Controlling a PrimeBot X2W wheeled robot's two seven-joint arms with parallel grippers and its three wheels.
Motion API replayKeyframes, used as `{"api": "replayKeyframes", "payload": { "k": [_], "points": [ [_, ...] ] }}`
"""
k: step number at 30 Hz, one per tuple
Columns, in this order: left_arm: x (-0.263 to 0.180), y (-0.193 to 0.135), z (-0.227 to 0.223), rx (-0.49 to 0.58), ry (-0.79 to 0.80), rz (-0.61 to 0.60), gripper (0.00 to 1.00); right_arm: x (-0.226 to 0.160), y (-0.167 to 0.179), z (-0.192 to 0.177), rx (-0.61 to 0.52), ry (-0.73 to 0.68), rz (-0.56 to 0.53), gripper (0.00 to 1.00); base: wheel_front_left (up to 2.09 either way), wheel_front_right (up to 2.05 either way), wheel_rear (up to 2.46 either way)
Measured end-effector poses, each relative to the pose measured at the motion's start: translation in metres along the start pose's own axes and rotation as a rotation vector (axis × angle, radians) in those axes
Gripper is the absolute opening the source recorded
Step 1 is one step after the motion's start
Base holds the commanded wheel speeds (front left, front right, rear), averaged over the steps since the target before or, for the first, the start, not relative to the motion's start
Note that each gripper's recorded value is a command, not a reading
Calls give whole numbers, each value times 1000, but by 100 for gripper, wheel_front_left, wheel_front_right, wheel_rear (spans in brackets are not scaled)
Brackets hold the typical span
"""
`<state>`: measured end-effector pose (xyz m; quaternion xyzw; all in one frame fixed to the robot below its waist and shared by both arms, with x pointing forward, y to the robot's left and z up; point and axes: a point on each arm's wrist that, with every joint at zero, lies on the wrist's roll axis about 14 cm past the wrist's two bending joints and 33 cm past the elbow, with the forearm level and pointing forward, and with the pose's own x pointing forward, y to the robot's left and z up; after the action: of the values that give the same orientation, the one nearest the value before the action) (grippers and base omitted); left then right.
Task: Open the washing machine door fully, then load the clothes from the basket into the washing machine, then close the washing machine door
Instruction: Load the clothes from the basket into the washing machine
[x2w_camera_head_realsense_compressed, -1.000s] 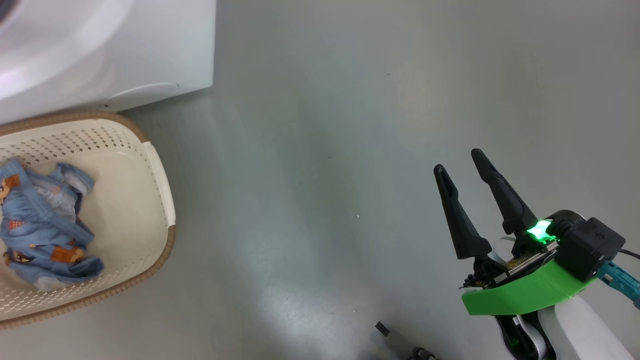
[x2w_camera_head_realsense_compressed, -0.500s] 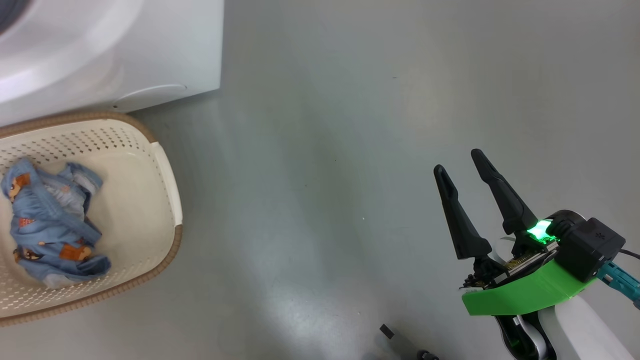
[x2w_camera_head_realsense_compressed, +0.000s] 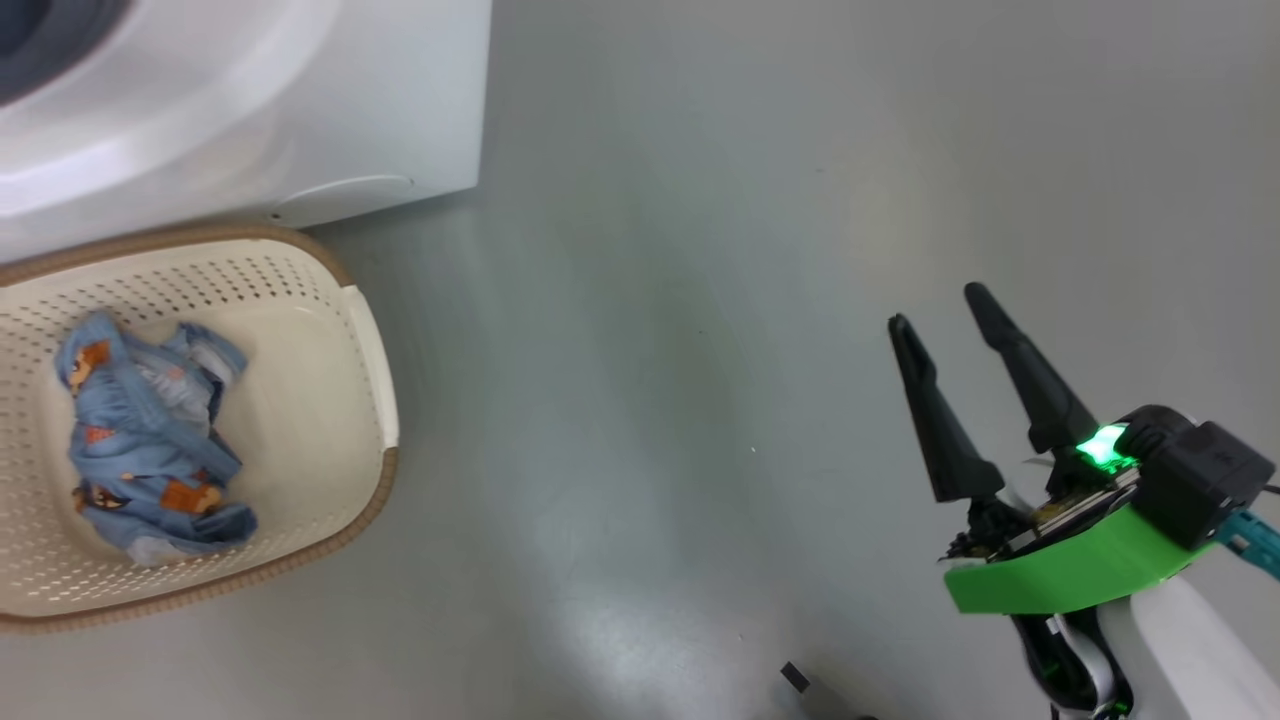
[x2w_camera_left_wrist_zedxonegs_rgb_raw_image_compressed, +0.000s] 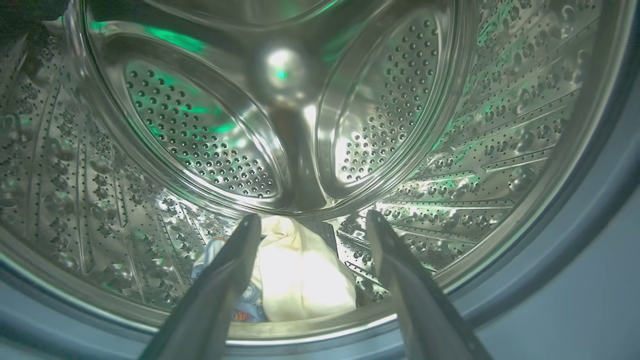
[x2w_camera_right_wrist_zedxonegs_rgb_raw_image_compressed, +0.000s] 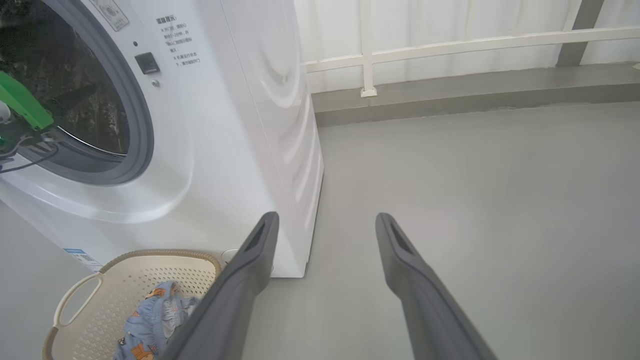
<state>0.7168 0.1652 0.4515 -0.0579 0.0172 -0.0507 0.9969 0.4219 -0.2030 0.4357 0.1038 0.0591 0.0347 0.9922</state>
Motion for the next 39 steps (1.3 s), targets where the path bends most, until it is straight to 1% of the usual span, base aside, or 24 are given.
{"api": "replayKeyframes", "payload": {
  "k": [8,13,19,24,27,32,39],
  "points": [
    [-22,-2,9,-21,-23,-10,100,6,3,13,-15,-38,29,100,0,0,0],
    [-44,1,11,-47,-28,5,100,7,7,21,-26,-55,51,100,0,0,0],
    [-75,7,14,-43,-21,23,100,8,13,35,-38,-89,81,100,0,0,0],
    [-99,9,27,-66,-44,40,100,6,17,47,-49,-116,102,100,0,0,0],
    [-114,14,35,-75,-63,57,100,5,22,55,-33,-139,116,100,0,0,0],
    [-144,21,40,-66,-68,75,100,1,23,68,-35,-170,125,100,0,0,0],
    [-187,19,41,-37,-63,66,100,-15,25,71,-42,-171,133,100,0,0,0]
  ]
}}
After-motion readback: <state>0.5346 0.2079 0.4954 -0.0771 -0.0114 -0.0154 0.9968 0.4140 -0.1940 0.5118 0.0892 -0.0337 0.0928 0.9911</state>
